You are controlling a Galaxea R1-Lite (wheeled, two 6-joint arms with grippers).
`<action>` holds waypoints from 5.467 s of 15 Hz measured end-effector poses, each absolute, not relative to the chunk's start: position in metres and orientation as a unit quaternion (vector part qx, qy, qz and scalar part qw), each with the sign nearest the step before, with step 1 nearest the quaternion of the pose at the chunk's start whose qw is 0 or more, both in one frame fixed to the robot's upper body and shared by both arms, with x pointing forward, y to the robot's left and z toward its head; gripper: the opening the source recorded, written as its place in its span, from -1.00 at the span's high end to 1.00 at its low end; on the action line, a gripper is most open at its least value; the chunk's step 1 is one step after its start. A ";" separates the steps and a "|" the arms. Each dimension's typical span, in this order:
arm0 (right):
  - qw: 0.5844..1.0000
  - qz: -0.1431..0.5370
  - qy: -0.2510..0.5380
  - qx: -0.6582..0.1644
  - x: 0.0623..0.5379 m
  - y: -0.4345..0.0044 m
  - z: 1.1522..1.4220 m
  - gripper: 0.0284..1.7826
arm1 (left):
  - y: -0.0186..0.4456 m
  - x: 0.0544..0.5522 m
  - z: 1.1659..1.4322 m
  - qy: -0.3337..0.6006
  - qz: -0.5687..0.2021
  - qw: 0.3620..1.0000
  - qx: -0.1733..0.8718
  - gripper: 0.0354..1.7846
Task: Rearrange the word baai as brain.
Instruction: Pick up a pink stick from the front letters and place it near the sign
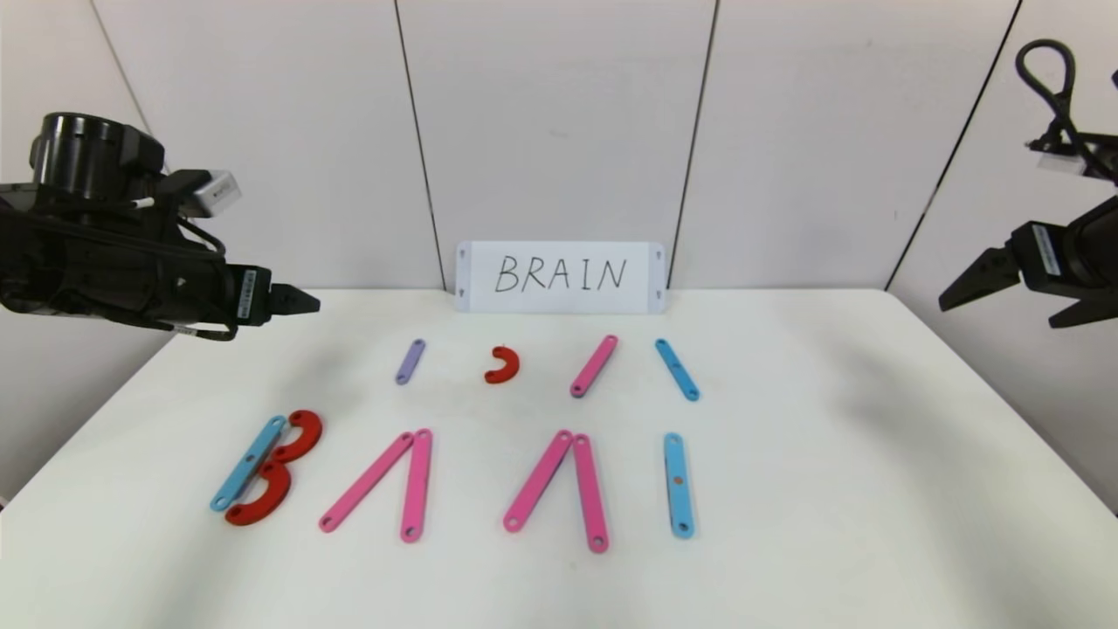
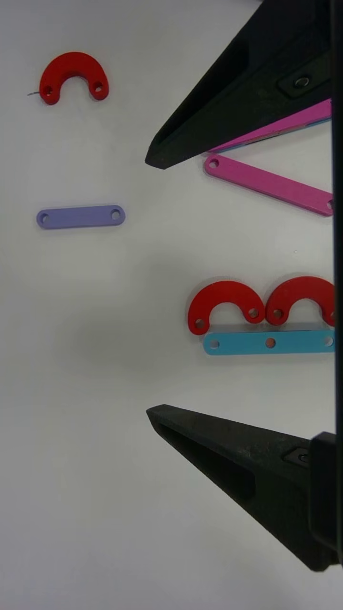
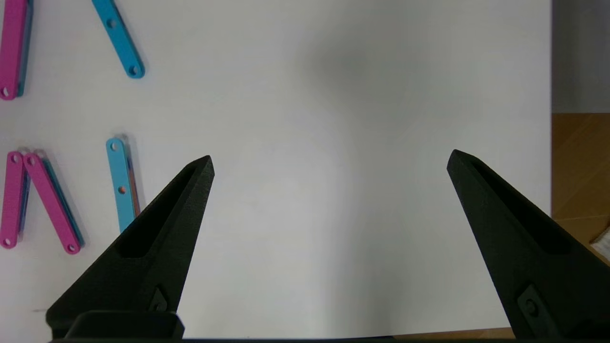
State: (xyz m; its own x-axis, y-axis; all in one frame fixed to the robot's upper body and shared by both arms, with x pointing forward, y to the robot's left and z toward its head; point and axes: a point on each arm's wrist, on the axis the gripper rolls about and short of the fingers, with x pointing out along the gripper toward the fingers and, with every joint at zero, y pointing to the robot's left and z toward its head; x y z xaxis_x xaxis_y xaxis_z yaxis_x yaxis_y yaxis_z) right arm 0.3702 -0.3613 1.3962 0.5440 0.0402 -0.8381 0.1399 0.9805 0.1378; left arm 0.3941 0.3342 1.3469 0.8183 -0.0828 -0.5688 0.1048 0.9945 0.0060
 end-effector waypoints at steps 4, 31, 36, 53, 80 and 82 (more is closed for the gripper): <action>0.855 0.004 0.508 0.107 0.369 -0.355 1.380 -0.92 | 0.319 0.387 1.327 0.330 -0.083 0.939 0.049 -0.94; 0.848 0.017 0.515 0.123 0.388 -0.356 1.342 -0.92 | 0.282 0.363 1.248 0.450 -0.167 0.868 0.124 -0.94; 0.849 0.016 0.514 0.124 0.388 -0.358 1.342 -0.92 | 0.275 0.363 1.241 0.460 -0.178 0.860 0.130 -0.94; 0.851 0.014 0.511 0.125 0.389 -0.359 1.342 -0.92 | 0.267 0.376 1.219 0.474 -0.185 0.850 0.136 -0.94; 0.849 0.013 0.514 0.124 0.390 -0.359 1.340 -0.92 | 0.264 0.376 1.214 0.480 -0.189 0.845 0.139 0.73; 0.849 0.013 0.514 0.124 0.390 -0.359 1.340 -0.92 | 0.264 0.377 1.216 0.476 -0.189 0.848 0.138 0.73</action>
State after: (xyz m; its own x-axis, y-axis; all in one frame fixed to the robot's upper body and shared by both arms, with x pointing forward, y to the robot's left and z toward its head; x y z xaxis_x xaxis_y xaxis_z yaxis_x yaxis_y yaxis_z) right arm 0.3903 -0.3588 1.3398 0.4717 0.1484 -0.8692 0.1054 0.9692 0.2227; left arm 0.3766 0.2642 1.2161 0.4749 -0.1893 -0.8595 0.4514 0.8907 0.0533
